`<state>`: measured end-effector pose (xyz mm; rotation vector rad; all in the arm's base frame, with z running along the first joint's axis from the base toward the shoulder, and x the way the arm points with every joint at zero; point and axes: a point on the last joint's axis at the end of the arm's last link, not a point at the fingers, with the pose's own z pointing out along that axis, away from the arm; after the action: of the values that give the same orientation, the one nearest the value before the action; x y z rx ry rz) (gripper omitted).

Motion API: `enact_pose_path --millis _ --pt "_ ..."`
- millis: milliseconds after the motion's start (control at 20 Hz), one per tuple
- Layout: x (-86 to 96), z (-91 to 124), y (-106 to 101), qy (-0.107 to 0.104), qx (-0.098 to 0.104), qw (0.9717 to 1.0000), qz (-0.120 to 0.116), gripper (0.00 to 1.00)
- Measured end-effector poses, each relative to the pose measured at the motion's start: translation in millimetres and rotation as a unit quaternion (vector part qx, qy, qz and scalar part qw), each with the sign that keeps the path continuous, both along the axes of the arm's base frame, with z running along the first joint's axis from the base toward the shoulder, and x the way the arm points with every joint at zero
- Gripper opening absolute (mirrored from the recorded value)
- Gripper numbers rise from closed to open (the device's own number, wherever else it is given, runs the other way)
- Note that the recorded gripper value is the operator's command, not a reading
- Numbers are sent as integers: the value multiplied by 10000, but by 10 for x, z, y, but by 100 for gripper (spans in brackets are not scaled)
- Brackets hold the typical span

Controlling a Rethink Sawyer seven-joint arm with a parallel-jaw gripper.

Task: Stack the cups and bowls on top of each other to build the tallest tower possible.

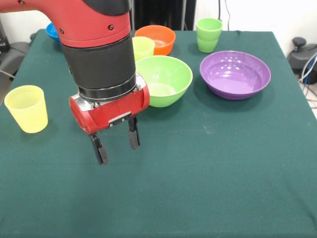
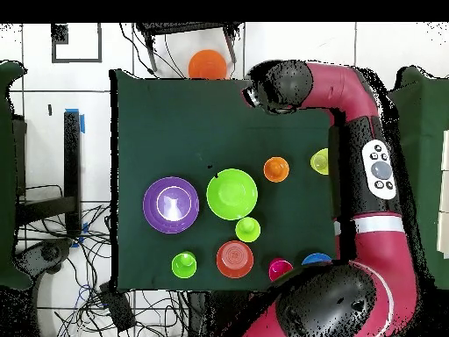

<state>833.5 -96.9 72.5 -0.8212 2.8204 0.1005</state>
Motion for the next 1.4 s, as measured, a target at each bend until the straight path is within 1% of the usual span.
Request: enact_pose_path --millis 200,250,400,650,750,900,950,1100,1350,1400 --pt "-85 -85 -9 67 20 9998 -194 100" --pt "-137 -137 -21 135 8 9996 -234 100" --pt "-206 -223 -51 235 -48 9994 -260 100" --pt "-291 -356 -53 374 -156 9989 -241 100" --pt "-352 -456 -24 476 -236 9984 -207 100" --pt "-393 -538 14 549 -280 9979 -177 100" --pt "-444 -646 48 640 -336 9973 -149 100" --pt "-499 -757 89 735 -396 9964 -118 100" --pt "-683 -1063 210 1022 -569 9931 -111 100" --pt "-700 -1093 218 1048 -584 9927 -122 100"
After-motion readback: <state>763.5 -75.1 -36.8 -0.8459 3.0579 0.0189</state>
